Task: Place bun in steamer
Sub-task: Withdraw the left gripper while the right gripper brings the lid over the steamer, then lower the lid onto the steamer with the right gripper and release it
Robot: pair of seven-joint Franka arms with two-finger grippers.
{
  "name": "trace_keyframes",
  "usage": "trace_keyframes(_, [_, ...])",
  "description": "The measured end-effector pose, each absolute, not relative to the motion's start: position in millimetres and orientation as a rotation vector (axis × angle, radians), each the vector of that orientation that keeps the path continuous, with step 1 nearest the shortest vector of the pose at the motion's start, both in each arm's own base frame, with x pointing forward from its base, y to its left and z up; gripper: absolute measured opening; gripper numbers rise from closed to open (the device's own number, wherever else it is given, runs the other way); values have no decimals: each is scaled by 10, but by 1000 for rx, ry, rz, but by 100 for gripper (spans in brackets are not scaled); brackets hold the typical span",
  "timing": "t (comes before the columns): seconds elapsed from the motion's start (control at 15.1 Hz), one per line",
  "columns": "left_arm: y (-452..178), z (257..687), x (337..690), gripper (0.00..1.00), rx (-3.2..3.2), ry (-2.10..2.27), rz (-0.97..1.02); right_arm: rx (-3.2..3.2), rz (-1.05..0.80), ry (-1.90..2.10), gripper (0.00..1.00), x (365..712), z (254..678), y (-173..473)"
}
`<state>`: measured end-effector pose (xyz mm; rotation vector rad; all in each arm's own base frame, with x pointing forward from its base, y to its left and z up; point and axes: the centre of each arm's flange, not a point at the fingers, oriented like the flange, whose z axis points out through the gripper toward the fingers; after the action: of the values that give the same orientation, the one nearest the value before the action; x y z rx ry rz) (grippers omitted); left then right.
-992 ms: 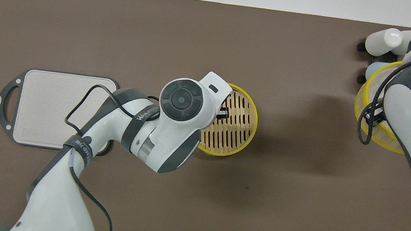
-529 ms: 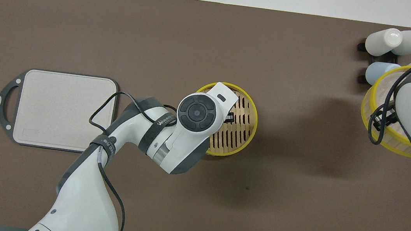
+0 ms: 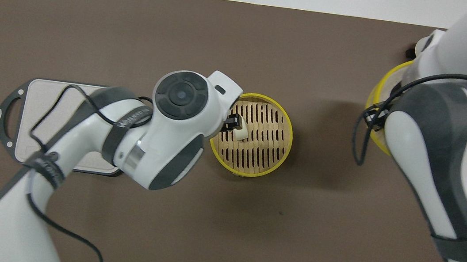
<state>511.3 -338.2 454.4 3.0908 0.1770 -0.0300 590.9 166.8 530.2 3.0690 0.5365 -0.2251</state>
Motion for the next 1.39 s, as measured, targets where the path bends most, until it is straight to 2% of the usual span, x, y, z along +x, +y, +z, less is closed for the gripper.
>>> trace_keyframes(0.26, [-1469,5430,5378,100,3089,76,-80,3189,-18,321,8,5605,5151,3125])
trace_keyframes(0.4, [-656,5635,5396,100,3078,50,-61,3242,48,238,8,5458,4841,3776])
trace_keyframes(0.53, [-129,5696,5383,100,3073,0,-58,3265,45,211,8,5412,4478,4090])
trace_keyframes(0.66, [145,5708,5377,100,3080,-41,-57,3276,47,182,8,5512,4230,4086])
trace_keyframes(0.86, [181,5738,5376,100,3103,-63,-55,3283,54,145,8,5536,4005,4049])
trace_keyframes(1.12, [241,5834,5368,100,3109,-84,-53,3292,59,105,8,5319,4008,4311])
trace_keyframes(1.39, [242,6014,5345,100,3136,-111,-77,3295,85,107,8,5283,3940,4340])
